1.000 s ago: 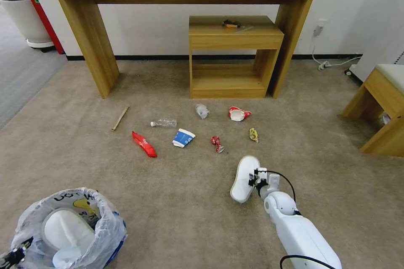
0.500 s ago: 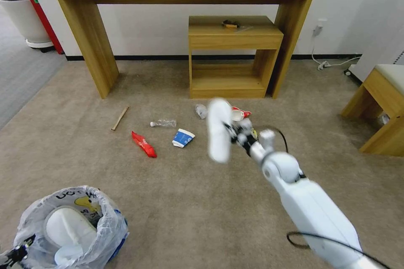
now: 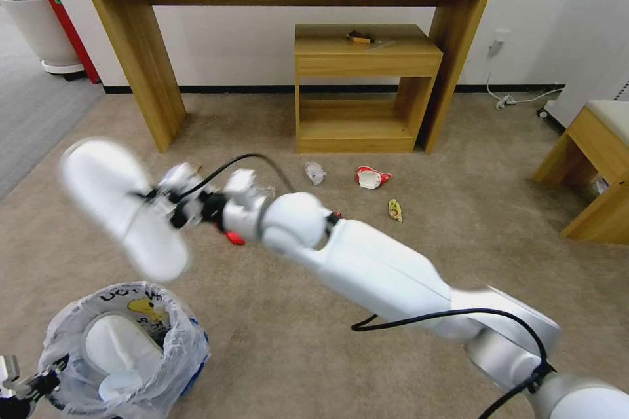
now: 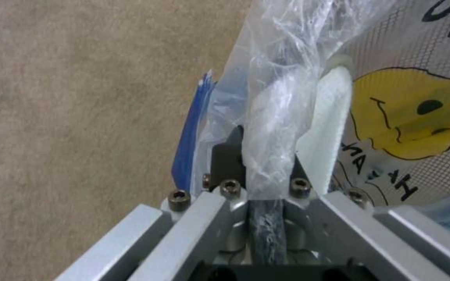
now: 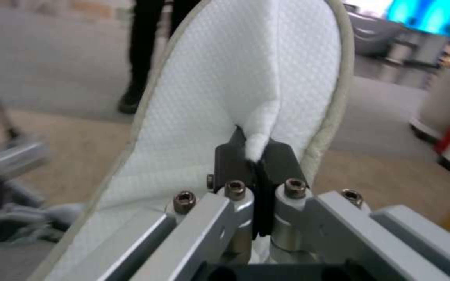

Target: Pick up the trash bin and place the garbage on the floor into it.

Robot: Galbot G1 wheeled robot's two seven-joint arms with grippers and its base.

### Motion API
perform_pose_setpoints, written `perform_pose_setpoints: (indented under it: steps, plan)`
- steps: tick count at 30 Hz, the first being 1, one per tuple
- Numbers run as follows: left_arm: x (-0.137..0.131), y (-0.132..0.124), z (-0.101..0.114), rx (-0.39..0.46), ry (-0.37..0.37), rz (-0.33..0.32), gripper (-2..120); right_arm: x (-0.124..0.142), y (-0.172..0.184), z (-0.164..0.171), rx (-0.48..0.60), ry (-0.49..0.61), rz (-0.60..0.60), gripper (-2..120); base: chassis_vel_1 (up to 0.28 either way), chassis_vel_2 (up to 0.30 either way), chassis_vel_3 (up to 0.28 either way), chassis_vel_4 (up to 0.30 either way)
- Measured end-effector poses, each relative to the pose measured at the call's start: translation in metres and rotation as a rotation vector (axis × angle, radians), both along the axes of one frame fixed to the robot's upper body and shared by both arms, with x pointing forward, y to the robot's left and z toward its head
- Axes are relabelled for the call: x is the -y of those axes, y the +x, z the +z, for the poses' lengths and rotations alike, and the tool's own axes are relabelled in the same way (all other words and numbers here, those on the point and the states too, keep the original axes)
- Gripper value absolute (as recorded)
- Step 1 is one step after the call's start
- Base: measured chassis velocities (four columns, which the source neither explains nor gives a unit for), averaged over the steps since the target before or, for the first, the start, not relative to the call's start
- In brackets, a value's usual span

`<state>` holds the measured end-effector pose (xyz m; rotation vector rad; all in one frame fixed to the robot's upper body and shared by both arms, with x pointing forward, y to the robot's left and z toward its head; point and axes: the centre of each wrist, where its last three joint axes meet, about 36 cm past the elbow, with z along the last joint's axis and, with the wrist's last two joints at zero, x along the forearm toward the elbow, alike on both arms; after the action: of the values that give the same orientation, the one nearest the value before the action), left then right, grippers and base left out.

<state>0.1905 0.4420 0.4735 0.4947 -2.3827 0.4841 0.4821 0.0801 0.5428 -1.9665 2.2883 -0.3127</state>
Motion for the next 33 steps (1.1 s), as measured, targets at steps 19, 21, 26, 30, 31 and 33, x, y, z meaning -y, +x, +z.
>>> perform_pose_setpoints:
  steps: [19, 21, 26, 30, 31, 33]
  plan:
    - [0.008, 0.008, 0.000, 0.003, 0.000, -0.017, 0, -0.046, -0.067, -0.096, 0.112, -0.130, 0.031, 21, 0.000, 0.000, 0.000, 0.000]
    - [0.008, 0.009, 0.000, 0.005, 0.000, -0.018, 0, -0.042, -0.073, -0.098, 0.092, -0.110, 0.007, 30, 0.000, 0.000, 0.000, 0.000]
    - [0.010, 0.012, 0.001, 0.010, 0.004, -0.022, 0, -0.038, -0.079, -0.099, 0.043, -0.080, -0.028, 49, 0.000, 0.000, 0.000, 0.000]
    - [0.012, 0.013, 0.003, 0.012, 0.008, -0.023, 0, -0.033, -0.078, -0.098, 0.029, -0.066, -0.050, 64, 0.000, 0.000, 0.000, 0.000]
    - [0.012, 0.013, 0.003, 0.012, 0.008, -0.023, 0, -0.033, -0.078, -0.098, 0.029, -0.066, -0.050, 64, 0.000, 0.000, 0.000, 0.000]
    - [0.012, 0.013, 0.003, 0.013, 0.010, -0.024, 0, -0.028, -0.076, -0.092, 0.022, -0.042, -0.075, 74, 0.000, 0.000, 0.000, 0.000]
